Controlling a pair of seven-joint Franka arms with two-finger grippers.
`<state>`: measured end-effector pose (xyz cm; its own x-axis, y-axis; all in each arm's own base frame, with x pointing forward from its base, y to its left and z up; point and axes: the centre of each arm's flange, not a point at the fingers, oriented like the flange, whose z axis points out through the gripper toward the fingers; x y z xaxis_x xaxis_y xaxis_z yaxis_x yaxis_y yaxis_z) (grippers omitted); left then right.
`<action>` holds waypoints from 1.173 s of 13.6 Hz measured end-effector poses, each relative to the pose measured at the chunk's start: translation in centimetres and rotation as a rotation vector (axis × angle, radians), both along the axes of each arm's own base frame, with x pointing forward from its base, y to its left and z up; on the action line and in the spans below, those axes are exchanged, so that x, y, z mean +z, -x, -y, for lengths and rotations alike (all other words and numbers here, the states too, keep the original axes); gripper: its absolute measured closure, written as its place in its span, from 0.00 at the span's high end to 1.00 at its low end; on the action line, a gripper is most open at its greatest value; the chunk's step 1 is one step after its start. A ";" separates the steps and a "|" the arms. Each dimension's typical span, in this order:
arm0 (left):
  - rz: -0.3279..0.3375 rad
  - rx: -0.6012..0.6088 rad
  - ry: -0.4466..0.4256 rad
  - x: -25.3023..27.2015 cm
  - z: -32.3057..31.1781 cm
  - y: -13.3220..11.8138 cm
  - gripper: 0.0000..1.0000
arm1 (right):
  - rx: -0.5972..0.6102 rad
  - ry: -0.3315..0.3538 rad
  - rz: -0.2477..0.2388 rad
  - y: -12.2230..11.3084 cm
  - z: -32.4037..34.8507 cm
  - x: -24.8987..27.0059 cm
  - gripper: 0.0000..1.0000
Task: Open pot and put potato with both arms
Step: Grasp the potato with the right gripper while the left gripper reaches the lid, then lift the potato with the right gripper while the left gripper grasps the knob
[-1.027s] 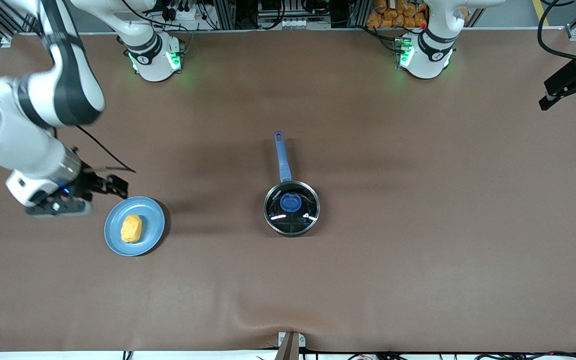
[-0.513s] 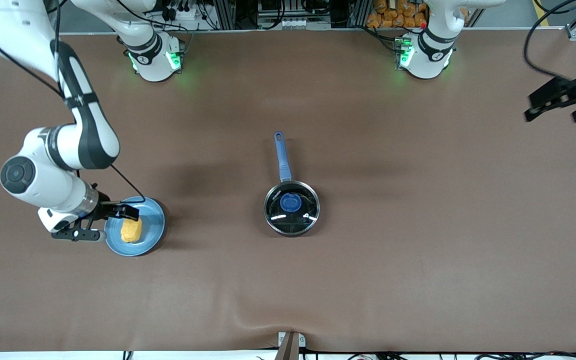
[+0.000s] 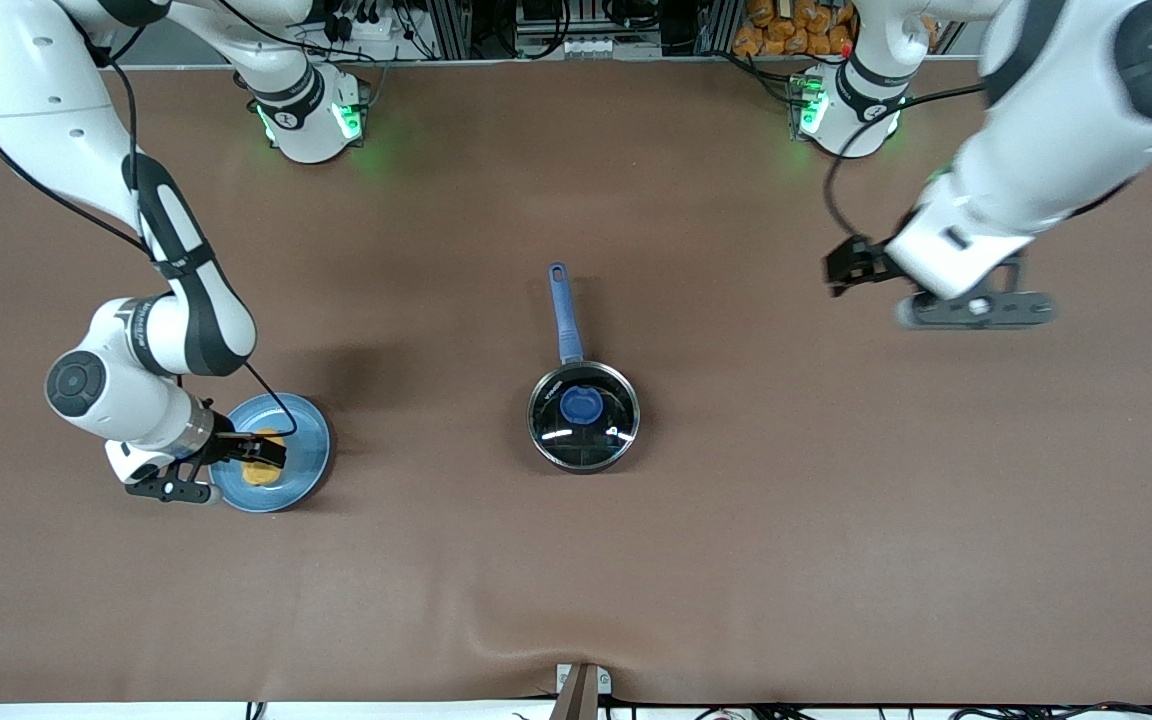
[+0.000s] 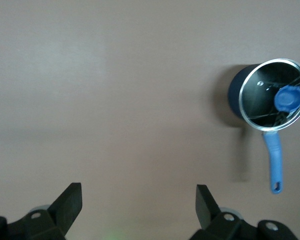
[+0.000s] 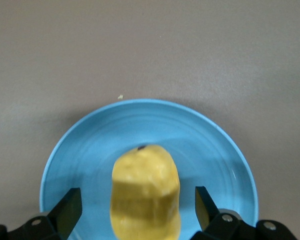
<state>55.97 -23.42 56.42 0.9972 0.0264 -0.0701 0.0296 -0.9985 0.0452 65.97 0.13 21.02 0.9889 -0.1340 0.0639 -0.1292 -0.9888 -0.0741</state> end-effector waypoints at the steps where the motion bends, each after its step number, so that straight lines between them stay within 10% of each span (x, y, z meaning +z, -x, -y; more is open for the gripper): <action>1: 0.001 0.019 0.000 -0.8 2.1 0.1 1.00 | -0.001 -0.001 0.010 -0.1 0.0 -0.6 1.00; 4: 0.007 0.056 0.007 -3.1 8.2 0.7 1.00 | 0.004 0.000 0.008 -0.1 0.0 -1.2 0.93; 7: 0.028 0.051 0.029 -5.9 13.2 0.8 1.00 | 0.035 0.002 0.016 -0.4 -0.1 -0.9 0.59; 16: 0.144 0.186 0.062 -17.9 24.0 -0.1 1.00 | 0.076 -0.006 -0.043 -1.7 -2.4 5.3 0.56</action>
